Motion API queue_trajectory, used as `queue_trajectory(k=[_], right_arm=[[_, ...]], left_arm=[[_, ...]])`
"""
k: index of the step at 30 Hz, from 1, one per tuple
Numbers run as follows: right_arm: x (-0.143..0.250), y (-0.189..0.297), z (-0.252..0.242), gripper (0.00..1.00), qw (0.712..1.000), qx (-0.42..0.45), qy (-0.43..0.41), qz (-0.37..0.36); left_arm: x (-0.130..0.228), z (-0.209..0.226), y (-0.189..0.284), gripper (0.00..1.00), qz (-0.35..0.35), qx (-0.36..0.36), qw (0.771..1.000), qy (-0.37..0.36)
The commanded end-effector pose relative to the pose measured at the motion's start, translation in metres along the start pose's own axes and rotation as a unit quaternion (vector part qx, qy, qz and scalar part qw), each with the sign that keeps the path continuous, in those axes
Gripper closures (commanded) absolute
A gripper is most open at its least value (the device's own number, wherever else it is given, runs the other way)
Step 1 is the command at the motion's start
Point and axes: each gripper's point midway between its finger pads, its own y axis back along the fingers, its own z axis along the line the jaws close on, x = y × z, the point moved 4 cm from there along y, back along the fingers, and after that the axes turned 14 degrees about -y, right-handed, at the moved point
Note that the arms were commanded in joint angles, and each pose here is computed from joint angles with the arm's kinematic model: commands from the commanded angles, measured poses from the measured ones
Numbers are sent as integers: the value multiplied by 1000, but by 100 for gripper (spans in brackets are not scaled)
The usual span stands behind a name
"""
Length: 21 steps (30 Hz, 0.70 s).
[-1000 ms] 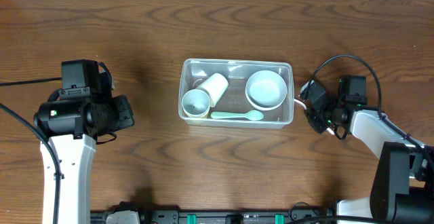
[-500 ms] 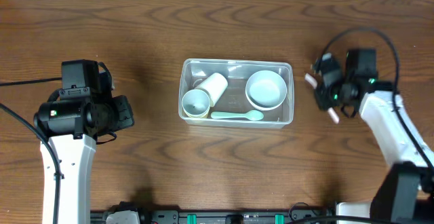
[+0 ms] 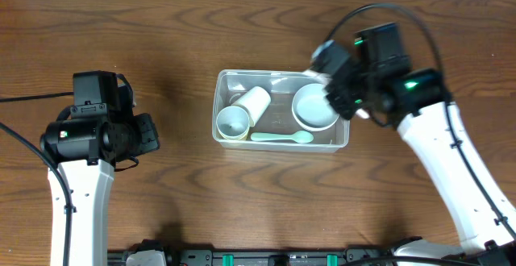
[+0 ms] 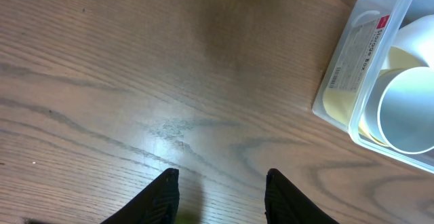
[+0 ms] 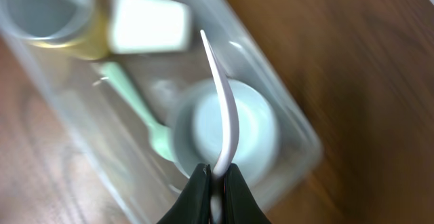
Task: Pack container
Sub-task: 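Lift the fork with the right gripper and drop it into the container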
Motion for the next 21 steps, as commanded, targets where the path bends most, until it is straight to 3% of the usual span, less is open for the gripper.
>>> queue_trajectory(k=[1,6,21], right_arm=[[-4,-12,26,99,997,-21,75,14],[3,-39,50,99,985,-52,160,49],[30,-93,73,97,968,-116,178,132]], left_arm=[[0,0,0,58,2,5,1000,-1],[0,0,0,58,2,5,1000,-1],[0,0,0,58,2,5,1000,-1]])
